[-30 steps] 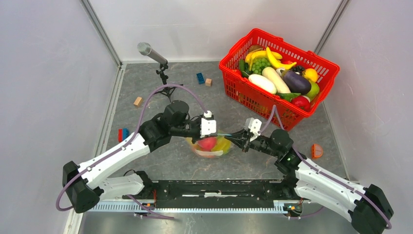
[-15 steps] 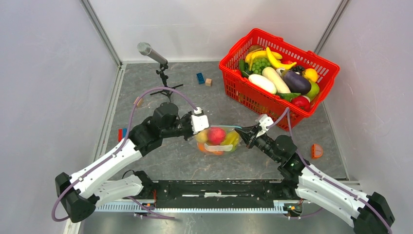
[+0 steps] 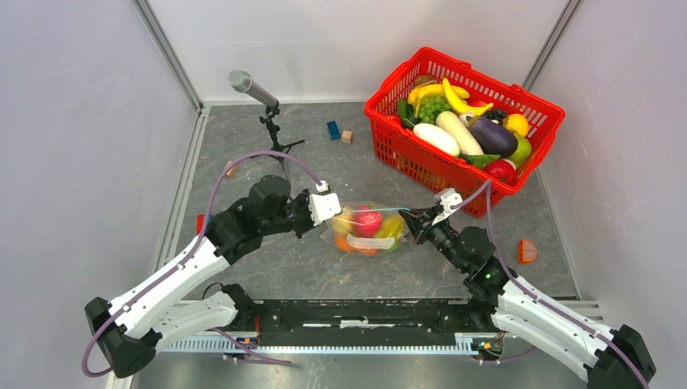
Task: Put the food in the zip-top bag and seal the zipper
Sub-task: Zip the zipper food storage bag at the center of the board, then place the zipper food storage bag at the center of the board.
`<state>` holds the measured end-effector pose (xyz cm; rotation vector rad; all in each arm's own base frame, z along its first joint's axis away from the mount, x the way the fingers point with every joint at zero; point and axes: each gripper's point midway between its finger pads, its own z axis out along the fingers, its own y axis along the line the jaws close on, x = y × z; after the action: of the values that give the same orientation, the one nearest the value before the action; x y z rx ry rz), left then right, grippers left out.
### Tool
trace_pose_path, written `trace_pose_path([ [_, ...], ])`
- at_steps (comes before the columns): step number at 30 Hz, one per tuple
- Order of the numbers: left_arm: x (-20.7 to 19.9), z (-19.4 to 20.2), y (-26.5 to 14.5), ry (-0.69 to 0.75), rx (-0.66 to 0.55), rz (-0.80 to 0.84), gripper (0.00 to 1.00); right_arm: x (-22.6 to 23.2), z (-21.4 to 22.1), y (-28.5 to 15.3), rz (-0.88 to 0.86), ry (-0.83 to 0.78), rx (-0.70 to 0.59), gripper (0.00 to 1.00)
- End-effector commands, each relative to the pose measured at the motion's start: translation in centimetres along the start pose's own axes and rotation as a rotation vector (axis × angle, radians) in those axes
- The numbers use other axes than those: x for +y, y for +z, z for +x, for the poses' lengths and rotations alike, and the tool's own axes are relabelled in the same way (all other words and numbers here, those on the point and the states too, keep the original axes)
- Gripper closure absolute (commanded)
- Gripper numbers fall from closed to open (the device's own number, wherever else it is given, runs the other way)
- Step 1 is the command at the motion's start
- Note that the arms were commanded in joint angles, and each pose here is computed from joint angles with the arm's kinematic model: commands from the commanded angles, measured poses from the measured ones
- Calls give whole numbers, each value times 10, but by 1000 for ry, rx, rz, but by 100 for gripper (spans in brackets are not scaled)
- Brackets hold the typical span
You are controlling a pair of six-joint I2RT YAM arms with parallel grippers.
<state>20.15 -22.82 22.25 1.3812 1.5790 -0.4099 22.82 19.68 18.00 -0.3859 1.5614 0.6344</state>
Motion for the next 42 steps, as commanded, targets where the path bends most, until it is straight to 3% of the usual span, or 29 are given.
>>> trace_pose_path([
  [1, 12, 25, -18, 5, 126, -78, 94, -19, -2, 0, 94, 7, -22, 100],
  [5, 17, 24, -22, -6, 122, -111, 85, -17, -4, 0, 78, 5, -32, 100],
  [11, 39, 25, -30, -16, 113, -244, 82, -13, -4, 1, 58, 2, -27, 100],
  [14, 47, 13, -35, -27, 42, -297, 37, -12, -3, 1, 53, 10, -27, 100],
  [15, 49, 7, -38, -29, 9, -315, 27, -11, -3, 1, 46, 12, -29, 100],
  [20, 72, -18, -66, -121, -171, -501, 1, -8, -4, 2, 32, 11, -30, 100],
  [24, 79, -21, -76, -196, -219, -559, 0, -3, -9, 3, 0, -4, -39, 100],
  [29, 117, -9, -105, -559, -194, -828, 0, 22, -39, 8, -124, -44, -96, 100],
  [31, 121, -6, -105, -652, -158, -820, 0, 31, -58, 12, -170, -91, -119, 100],
  [37, 118, 12, -87, -783, -89, -754, 0, 36, -109, 38, -159, -225, -96, 100],
  [42, 126, 14, -110, -808, -161, -836, 0, 54, -151, 48, -231, -300, -152, 100],
])
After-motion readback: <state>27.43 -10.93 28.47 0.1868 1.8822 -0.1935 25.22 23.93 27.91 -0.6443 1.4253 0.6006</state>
